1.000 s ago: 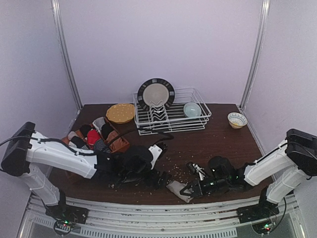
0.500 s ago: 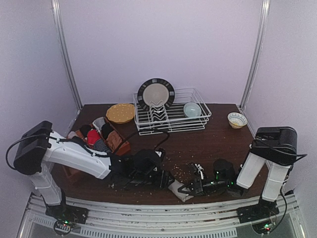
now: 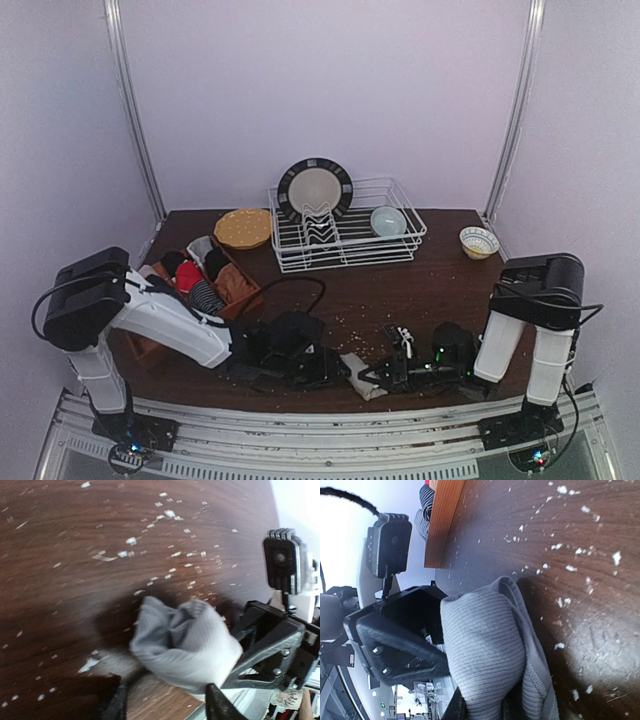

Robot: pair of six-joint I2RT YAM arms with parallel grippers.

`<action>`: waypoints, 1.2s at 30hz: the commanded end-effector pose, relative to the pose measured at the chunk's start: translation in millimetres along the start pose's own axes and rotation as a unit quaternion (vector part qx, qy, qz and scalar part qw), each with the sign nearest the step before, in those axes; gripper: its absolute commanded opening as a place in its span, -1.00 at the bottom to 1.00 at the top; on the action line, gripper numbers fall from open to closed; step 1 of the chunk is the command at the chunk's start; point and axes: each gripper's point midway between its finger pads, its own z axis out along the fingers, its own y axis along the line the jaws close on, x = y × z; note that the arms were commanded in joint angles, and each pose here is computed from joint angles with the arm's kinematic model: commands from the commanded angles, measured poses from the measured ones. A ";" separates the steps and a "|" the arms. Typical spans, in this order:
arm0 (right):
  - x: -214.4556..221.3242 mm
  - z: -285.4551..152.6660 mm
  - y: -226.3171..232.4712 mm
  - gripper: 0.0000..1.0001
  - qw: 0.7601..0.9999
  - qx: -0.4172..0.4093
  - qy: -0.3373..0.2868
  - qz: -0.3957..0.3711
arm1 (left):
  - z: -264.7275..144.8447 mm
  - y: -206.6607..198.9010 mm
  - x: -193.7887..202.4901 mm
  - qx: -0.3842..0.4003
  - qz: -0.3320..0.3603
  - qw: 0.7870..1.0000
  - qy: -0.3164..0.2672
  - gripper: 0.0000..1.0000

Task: Roll the underwear
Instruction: Pick up the underwear from the center of the board.

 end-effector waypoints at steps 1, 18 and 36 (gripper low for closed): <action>10.0 -9.3 -53.4 -1.00 0.994 0.098 -0.008 0.036 | 13.9 -9.0 3.5 0.049 -0.061 0.997 0.011 0.20; 15.5 -4.2 -45.8 -1.00 0.997 0.073 0.009 0.023 | 54.7 11.1 -4.6 0.056 -0.128 0.990 0.003 -0.23; 14.3 -4.4 10.2 0.42 0.994 0.058 0.047 -0.085 | 10.2 30.6 -36.7 0.019 -0.071 0.994 -0.078 -1.00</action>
